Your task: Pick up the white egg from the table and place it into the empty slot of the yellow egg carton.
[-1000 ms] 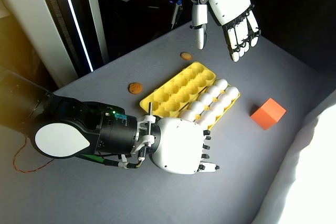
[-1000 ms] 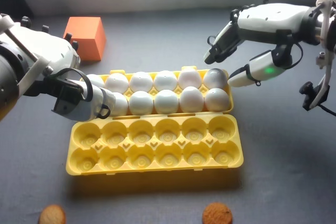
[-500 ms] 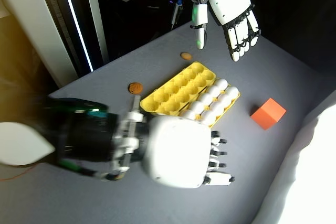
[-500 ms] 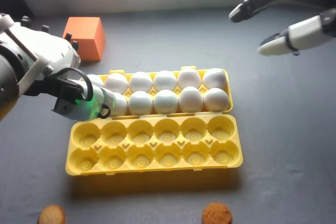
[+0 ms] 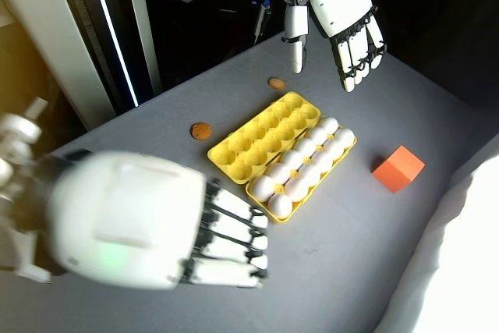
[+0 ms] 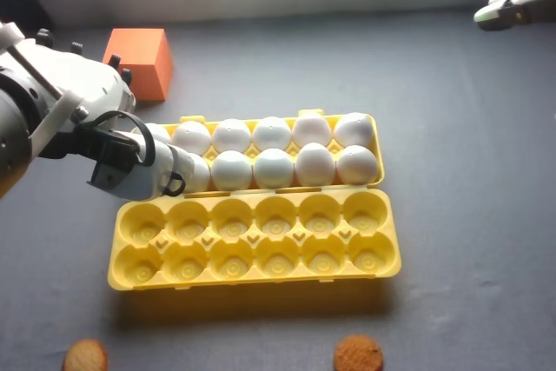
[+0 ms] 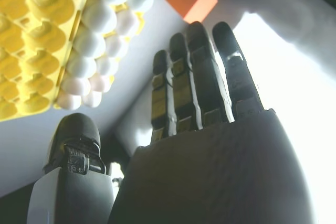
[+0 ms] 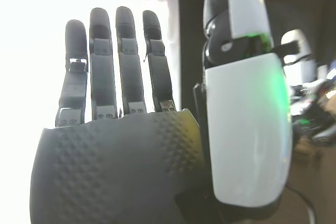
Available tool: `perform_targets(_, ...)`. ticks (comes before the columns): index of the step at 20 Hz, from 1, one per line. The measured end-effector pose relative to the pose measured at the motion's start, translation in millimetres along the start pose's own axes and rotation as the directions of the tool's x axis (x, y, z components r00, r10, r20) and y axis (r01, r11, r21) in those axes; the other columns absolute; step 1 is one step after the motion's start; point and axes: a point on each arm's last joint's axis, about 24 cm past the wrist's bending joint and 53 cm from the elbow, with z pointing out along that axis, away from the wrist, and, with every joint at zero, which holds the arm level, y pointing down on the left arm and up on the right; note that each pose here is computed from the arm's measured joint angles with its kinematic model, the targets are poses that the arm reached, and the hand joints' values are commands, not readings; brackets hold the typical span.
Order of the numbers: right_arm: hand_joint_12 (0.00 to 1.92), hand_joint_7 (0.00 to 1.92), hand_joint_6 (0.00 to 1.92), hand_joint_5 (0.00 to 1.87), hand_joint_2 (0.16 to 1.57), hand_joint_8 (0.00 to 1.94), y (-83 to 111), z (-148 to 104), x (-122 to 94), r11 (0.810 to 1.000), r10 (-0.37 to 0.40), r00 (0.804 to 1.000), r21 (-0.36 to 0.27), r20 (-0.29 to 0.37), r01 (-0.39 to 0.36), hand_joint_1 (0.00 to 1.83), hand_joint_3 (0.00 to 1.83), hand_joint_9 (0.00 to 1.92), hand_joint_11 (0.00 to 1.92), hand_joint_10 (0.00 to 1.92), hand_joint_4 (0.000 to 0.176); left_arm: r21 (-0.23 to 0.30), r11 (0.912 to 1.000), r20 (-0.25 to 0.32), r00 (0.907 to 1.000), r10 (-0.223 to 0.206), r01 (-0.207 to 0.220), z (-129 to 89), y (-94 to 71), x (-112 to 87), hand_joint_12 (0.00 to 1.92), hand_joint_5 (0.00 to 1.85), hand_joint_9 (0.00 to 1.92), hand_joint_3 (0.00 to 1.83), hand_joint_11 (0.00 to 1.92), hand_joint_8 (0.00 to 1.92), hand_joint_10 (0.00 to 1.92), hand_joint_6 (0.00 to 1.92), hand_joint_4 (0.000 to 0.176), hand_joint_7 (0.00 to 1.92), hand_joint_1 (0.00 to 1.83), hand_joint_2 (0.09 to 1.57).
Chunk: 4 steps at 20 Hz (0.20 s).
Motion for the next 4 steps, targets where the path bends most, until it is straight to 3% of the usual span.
perform_targets(4,0.64,0.27,0.0,0.29,1.02,0.0,13.3,-13,13,0.997,-0.079,0.996,-0.003,-0.043,0.079,0.98,0.0,0.25,0.0,0.0,0.0,-0.006,1.0,0.001,1.0,0.0,0.0,0,1.5,-0.3,0.63,0.31,0.36,0.0,0.0,0.0,0.0,0.0,0.0,0.37,0.0,1.24)
